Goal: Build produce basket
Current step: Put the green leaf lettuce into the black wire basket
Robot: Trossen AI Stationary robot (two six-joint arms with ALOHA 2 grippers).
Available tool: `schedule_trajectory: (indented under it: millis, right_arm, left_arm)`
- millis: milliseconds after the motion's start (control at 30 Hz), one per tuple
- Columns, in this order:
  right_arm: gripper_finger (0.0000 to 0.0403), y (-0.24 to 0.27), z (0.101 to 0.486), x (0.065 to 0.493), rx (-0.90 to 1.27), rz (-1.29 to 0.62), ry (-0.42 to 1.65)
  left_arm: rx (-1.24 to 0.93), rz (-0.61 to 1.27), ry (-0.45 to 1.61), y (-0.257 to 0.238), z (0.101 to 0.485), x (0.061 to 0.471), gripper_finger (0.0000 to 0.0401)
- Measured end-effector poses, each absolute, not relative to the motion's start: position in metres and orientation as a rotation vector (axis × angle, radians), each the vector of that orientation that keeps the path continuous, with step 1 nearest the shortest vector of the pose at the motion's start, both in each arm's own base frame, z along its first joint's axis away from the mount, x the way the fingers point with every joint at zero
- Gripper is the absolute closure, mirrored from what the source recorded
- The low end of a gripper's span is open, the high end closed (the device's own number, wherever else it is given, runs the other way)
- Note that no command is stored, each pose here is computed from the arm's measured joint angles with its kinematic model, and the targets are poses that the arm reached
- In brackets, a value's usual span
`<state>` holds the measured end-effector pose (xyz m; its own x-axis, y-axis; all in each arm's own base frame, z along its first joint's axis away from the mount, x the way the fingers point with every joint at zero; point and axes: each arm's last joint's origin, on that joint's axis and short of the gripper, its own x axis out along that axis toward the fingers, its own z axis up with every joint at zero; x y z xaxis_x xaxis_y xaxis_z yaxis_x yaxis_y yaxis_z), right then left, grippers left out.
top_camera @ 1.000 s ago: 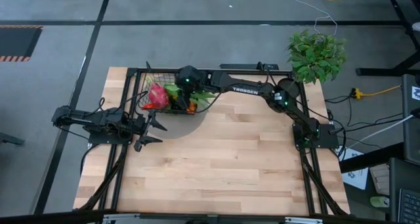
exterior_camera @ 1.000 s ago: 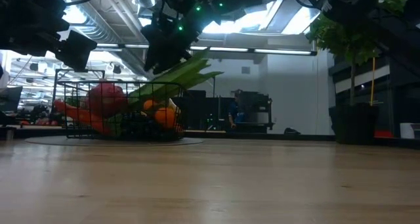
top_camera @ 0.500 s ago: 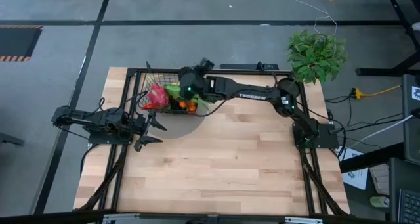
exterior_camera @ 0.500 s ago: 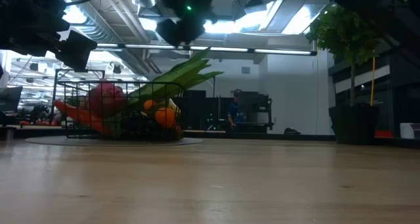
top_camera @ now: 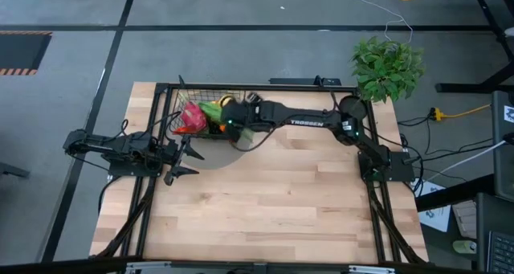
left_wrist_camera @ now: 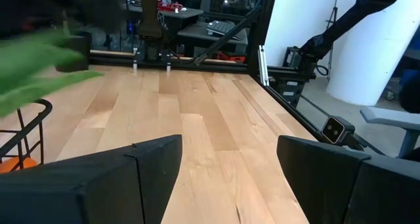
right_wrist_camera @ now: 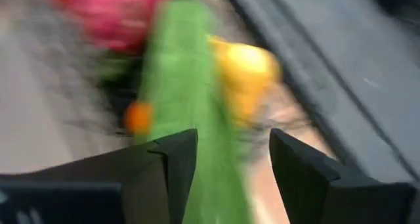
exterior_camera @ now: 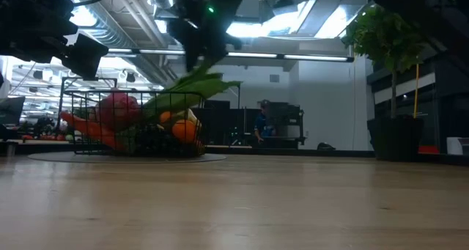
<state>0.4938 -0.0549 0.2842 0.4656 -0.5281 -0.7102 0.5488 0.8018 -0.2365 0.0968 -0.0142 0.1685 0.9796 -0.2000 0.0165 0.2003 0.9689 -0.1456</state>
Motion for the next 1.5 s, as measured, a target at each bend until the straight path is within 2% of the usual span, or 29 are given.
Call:
schedule_trajectory:
  millis: [100, 167, 433, 600, 667, 800, 1233, 1367, 1500]
  right_arm:
    - [0.0224, -0.047, 0.285, 0.500, 0.099, -0.521, 0.835]
    - [0.0224, -0.044, 0.283, 0.504, 0.115, -0.494, 0.815]
    - [0.0224, -0.032, 0.294, 0.505, -0.075, -0.652, 0.743]
    - [0.0224, -0.026, 0.309, 0.497, -0.055, -0.560, 0.774]
    - [0.0224, -0.022, 0.305, 0.491, 0.012, -0.510, 0.842]
    - [0.0224, -0.023, 0.289, 0.487, 0.078, -0.529, 0.921]
    - [0.0224, -0.042, 0.235, 0.504, 0.107, -0.552, 0.819]
    - [0.0224, -0.043, 0.233, 0.503, 0.108, -0.552, 0.824]
    - [0.0224, -0.041, 0.253, 0.507, 0.080, -0.526, 0.775]
  left_arm:
    - [-0.147, -0.202, -0.001, -0.014, 0.168, 0.097, 0.0160]
    - [-0.147, -0.203, -0.002, -0.014, 0.169, 0.097, 0.0160]
    - [-0.147, -0.188, -0.002, -0.014, 0.168, 0.097, 0.0160]
    - [-0.147, -0.187, -0.002, -0.014, 0.168, 0.097, 0.0160]
    - [-0.147, -0.188, -0.002, -0.014, 0.168, 0.097, 0.0160]
    - [-0.147, -0.187, -0.002, -0.014, 0.168, 0.097, 0.0160]
    - [-0.147, -0.185, -0.002, -0.014, 0.168, 0.097, 0.0160]
    - [-0.148, -0.185, -0.002, -0.014, 0.168, 0.097, 0.0160]
    - [-0.147, -0.185, -0.003, -0.014, 0.168, 0.097, 0.0160]
